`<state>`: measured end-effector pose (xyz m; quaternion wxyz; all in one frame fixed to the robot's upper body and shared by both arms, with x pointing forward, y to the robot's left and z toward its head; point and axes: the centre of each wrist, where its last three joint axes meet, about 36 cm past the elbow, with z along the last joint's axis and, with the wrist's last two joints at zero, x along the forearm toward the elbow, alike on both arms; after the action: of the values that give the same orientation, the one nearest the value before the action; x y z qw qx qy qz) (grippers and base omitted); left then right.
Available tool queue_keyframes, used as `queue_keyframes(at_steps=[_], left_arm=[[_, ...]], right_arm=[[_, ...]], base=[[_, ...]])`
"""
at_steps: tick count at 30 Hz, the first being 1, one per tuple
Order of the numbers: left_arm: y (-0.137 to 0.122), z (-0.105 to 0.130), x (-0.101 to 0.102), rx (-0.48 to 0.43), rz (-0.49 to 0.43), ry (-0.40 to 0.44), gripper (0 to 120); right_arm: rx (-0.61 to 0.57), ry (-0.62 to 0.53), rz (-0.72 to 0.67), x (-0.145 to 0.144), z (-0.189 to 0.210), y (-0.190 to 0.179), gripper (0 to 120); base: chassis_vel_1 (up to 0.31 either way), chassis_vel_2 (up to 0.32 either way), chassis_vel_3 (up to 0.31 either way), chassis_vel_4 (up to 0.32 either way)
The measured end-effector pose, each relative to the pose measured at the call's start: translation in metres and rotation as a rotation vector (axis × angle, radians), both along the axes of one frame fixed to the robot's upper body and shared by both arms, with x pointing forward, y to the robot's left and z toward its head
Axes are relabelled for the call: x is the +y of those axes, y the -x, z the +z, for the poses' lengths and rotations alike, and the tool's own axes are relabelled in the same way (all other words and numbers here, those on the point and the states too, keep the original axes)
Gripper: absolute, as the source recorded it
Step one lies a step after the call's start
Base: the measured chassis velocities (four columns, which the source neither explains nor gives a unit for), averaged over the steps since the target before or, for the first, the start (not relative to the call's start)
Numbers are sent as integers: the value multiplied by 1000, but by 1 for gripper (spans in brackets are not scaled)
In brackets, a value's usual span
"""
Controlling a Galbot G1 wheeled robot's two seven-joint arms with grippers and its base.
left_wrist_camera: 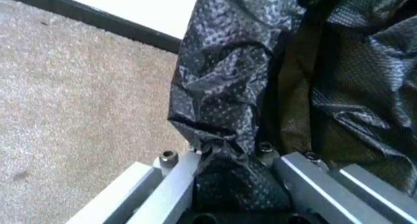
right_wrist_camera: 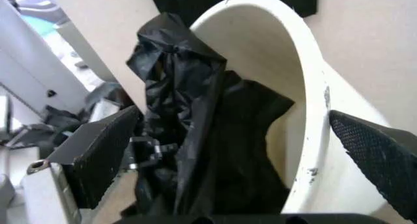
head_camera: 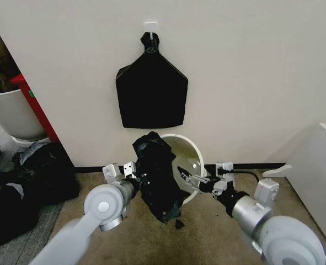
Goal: Place the garbage bag over the trash bin.
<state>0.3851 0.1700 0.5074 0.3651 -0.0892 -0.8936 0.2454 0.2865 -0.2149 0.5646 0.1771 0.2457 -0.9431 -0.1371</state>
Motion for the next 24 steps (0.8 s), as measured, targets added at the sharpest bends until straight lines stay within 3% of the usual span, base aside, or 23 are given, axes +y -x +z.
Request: queue_keyframes(at_steps=[16,24], left_arm=[[-7,12,8,-9,34,51,0],[-14,5,8,-3,60,-15,0]], right_arm=[[96,40,-172,-11,-28,-7,100],[0,11,-222,-12,-1,0,100]], base=[[0,0,0,0],[0,0,0,0]])
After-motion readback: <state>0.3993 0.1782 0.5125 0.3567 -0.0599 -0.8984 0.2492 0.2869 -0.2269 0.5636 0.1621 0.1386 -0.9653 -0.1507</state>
